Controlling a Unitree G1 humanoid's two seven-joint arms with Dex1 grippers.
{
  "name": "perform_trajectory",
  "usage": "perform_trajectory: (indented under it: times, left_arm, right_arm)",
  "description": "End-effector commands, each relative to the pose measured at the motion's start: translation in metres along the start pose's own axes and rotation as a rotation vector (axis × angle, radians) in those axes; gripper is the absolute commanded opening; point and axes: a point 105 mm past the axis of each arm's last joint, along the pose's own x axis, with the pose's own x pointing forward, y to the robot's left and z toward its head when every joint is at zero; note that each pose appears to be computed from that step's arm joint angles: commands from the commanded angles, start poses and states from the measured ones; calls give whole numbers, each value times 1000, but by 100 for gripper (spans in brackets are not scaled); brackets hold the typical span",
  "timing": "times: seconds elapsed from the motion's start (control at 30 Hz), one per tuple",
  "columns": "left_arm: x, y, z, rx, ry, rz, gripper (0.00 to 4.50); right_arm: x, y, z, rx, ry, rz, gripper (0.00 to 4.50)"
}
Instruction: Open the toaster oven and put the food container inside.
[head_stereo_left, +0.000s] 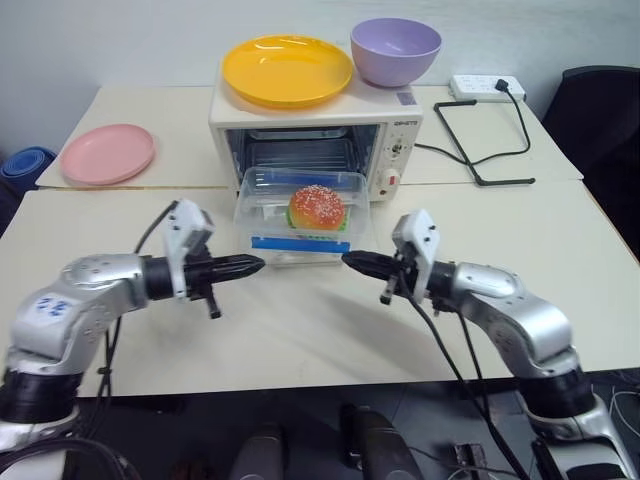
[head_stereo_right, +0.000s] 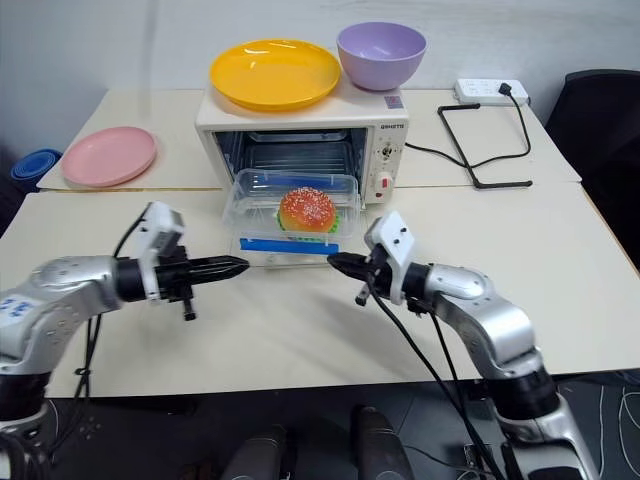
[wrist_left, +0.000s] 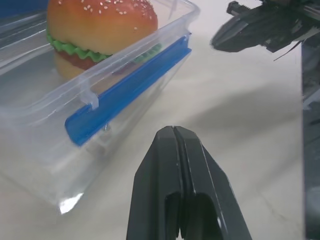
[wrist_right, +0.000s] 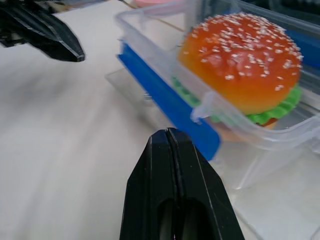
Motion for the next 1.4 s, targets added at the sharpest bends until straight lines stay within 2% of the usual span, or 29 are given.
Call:
perform_trajectory:
  times: [0.03, 0.2, 0.3, 0.37, 0.53, 0.6, 0.7, 0.8, 1.0, 1.1, 1.2, 1.23, 1.4]
  left_arm:
    - [12, 22, 10, 65, -48, 104, 0]
    - [34, 51, 24, 81, -113, 216, 0]
    - [43, 87, 45, 61, -201, 409, 0]
    - [50, 97, 57, 44, -253, 459, 0]
    - [54, 94, 67, 56, -275, 428, 0]
    - [44, 88, 69, 54, -279, 382, 0]
    - [12, 70, 69, 65, -267, 281, 0]
    - [-29, 56, 65, 97, -210, 229, 54]
    - [-91, 29, 78, 111, -150, 151, 240]
    - [-107, 20, 83, 115, -132, 130, 331]
    - [-125, 6, 85, 177, -59, 98, 426]
    - [-129, 3, 87, 186, -51, 91, 447]
    - [-135, 1, 84, 207, -24, 125, 447]
  right_arm:
    - [10, -17, 11, -64, -38, -70, 1]
    - [32, -46, 24, -76, -78, -193, 1]
    - [47, -66, 37, -63, -128, -277, 1]
    - [55, -80, 45, -55, -159, -344, 1]
    - [59, -92, 54, -38, -197, -374, 1]
    - [53, -87, 60, -23, -227, -335, 1]
    - [30, -68, 68, -6, -262, -222, 1]
    - [0, -42, 63, 20, -231, -118, 0]
    - [-50, 7, 26, 53, -18, 51, 0]
    - [-58, 15, 10, 84, 37, 51, 0]
    - [-53, 6, -19, 150, 88, -86, 0]
    - [-51, 5, -25, 176, 88, -109, 0]
    - [-40, 6, -42, 190, 96, -127, 0]
